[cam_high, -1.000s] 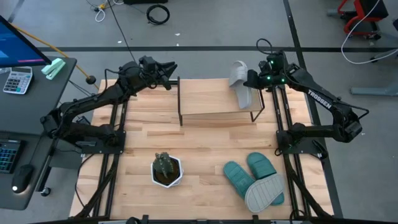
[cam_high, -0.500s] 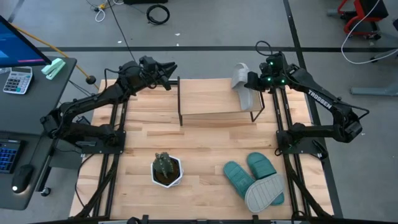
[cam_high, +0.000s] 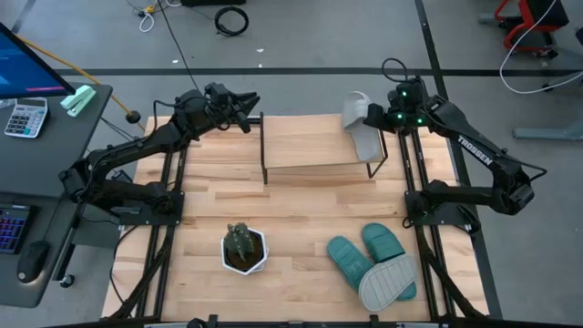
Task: Pick and place slides into the shelf
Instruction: Put the top gray slide on the shelf
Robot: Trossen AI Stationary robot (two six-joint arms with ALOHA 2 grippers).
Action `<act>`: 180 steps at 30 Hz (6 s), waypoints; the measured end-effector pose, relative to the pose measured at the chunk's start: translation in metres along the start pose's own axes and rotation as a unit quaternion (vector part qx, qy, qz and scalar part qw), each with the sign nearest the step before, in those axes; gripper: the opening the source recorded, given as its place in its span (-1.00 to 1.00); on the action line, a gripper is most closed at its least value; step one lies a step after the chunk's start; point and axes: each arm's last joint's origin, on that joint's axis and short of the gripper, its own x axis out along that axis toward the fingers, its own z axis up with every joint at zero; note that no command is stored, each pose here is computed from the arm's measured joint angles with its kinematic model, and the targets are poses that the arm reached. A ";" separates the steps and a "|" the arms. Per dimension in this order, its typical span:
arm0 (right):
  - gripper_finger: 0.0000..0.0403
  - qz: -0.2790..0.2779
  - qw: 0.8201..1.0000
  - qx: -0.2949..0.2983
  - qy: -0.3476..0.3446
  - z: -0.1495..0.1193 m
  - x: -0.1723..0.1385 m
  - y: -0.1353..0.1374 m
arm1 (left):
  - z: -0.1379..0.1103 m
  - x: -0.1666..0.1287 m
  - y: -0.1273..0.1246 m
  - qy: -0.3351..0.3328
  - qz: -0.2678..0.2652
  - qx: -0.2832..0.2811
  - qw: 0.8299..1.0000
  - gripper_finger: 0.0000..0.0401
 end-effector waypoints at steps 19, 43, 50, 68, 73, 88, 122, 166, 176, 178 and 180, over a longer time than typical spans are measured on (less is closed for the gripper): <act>0.03 -0.048 0.998 -0.031 0.009 -0.005 -0.022 0.000 | -0.002 0.001 0.000 0.004 0.001 0.001 1.000 -0.54; 0.03 -0.244 0.962 -0.119 -0.022 0.000 -0.013 0.000 | -0.003 0.001 0.001 0.009 0.002 0.000 1.000 -0.57; 0.00 -0.266 0.954 -0.139 -0.005 -0.002 0.005 0.004 | -0.003 0.001 0.001 0.008 0.002 0.000 1.000 -0.58; -0.06 -0.217 0.963 -0.151 -0.057 0.003 0.001 0.014 | -0.003 0.001 0.001 0.008 0.002 0.002 1.000 -0.59; -0.06 -0.247 0.957 -0.137 -0.069 0.004 0.001 0.010 | -0.003 0.001 0.001 0.008 0.002 0.002 1.000 -0.56; -0.06 -0.210 0.965 -0.146 -0.054 0.009 0.007 0.012 | -0.003 0.001 0.001 0.012 0.003 0.001 1.000 -0.58; -0.06 -0.193 0.972 -0.130 -0.040 0.011 0.005 0.009 | -0.005 0.001 0.001 0.019 0.004 0.009 1.000 -0.58; -0.01 -0.130 0.671 -0.729 0.025 -0.012 -0.010 0.061 | -0.006 0.001 0.001 0.028 0.006 0.011 1.000 -0.55; 0.38 -0.147 0.636 -0.755 0.063 -0.015 0.021 0.067 | -0.007 0.001 0.002 0.029 0.007 0.011 0.999 -0.58; 0.43 -0.175 0.625 -0.757 0.071 -0.012 0.030 0.066 | -0.007 0.001 0.002 0.031 0.007 0.011 0.999 -0.57; 0.45 -0.196 0.616 -0.759 0.074 -0.010 0.039 0.066 | -0.007 0.001 0.001 0.031 0.007 0.011 0.999 -0.55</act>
